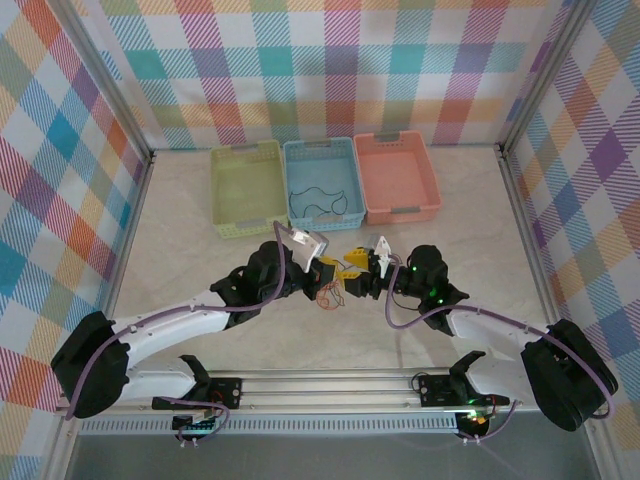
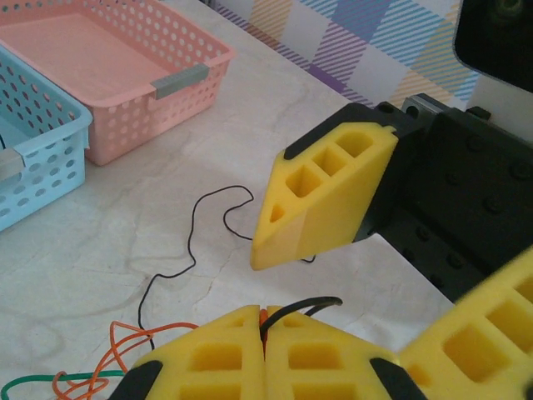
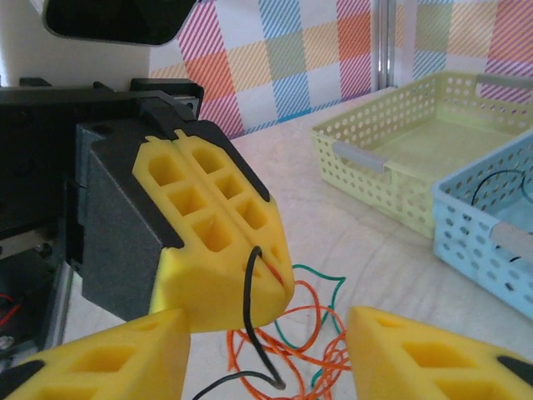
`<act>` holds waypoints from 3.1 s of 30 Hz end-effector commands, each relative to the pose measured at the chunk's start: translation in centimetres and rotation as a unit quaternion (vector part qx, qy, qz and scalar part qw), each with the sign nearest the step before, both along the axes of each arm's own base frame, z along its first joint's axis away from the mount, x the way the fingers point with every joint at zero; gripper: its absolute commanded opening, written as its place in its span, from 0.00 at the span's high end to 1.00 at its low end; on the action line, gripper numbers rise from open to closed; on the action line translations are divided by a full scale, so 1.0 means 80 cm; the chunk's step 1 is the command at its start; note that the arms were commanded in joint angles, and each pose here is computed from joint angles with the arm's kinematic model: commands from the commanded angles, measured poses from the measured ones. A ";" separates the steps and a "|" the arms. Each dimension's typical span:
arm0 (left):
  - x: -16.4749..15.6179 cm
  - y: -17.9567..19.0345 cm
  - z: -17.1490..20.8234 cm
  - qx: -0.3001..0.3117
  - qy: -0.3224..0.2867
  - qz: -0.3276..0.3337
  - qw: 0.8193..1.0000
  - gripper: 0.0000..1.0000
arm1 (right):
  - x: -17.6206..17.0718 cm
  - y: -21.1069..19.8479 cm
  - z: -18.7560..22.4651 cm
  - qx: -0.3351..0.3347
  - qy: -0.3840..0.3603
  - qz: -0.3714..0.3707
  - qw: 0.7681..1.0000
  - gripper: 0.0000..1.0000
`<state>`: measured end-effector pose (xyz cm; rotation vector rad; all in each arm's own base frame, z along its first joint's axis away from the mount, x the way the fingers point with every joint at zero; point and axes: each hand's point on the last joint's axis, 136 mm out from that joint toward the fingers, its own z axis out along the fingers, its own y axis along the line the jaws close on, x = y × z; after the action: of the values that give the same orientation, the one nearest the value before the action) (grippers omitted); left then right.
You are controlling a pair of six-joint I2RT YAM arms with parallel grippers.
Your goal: Untangle the cables
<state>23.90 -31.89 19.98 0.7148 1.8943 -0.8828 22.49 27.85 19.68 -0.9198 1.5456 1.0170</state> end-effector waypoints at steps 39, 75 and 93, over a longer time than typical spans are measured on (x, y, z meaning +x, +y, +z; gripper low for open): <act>0.035 0.015 0.006 0.027 -0.018 0.087 0.996 0.70 | -0.039 0.002 0.040 0.036 -0.080 0.060 0.994 1.00; 0.069 0.075 0.005 0.058 -0.022 0.240 0.969 0.39 | 0.139 -0.202 -0.118 -0.159 0.249 -0.451 0.843 1.00; 0.069 0.073 0.005 0.057 -0.018 0.237 0.970 0.39 | 0.153 -0.196 -0.171 -0.193 0.327 -0.426 0.821 0.62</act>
<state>29.17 -25.51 19.05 0.3379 1.9970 -0.4347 34.20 11.78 5.69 -0.0112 2.4668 0.3119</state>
